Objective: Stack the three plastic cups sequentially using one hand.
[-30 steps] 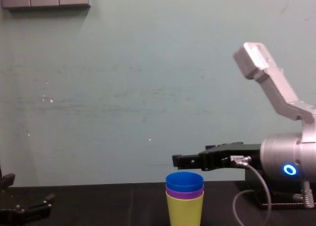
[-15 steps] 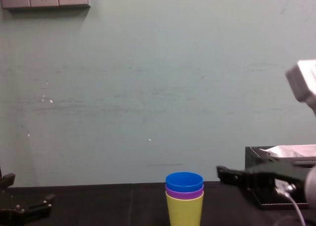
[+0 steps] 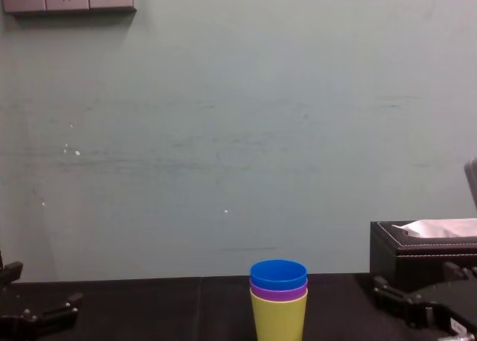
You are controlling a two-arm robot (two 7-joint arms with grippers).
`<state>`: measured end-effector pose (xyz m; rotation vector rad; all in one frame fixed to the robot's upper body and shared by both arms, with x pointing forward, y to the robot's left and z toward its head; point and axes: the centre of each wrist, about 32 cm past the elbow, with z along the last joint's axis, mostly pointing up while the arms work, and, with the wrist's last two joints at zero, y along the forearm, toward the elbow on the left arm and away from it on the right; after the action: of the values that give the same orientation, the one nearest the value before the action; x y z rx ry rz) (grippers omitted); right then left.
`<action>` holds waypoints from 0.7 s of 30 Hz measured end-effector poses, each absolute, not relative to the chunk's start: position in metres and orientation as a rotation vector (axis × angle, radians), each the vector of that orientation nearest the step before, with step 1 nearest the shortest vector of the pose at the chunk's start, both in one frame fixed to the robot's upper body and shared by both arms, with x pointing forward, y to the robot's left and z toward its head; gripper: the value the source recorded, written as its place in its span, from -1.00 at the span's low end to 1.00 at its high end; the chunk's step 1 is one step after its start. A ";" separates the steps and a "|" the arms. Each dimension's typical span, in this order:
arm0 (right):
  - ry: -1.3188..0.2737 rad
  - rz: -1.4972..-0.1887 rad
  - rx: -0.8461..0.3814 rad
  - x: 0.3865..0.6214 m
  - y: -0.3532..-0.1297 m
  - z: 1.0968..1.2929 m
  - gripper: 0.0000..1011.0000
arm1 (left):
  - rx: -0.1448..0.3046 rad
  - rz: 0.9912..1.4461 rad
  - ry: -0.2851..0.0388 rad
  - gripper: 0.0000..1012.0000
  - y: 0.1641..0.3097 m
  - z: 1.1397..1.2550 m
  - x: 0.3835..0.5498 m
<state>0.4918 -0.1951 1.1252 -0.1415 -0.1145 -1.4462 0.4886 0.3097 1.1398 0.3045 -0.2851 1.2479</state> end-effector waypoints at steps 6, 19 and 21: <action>-0.119 -1.463 -0.164 0.490 -0.194 1.119 0.98 | 0.304 1.248 -0.285 0.98 0.310 1.140 0.489; -0.120 -1.463 -0.159 0.490 -0.194 1.120 0.98 | 0.304 1.248 -0.285 0.98 0.310 1.140 0.489; -0.120 -1.462 -0.159 0.490 -0.194 1.120 0.98 | 0.304 1.248 -0.285 0.98 0.310 1.140 0.489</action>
<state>0.4903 -0.1937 1.1199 -0.1589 -0.1198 -1.4624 0.4886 0.3097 1.1398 0.3045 -0.2851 1.2480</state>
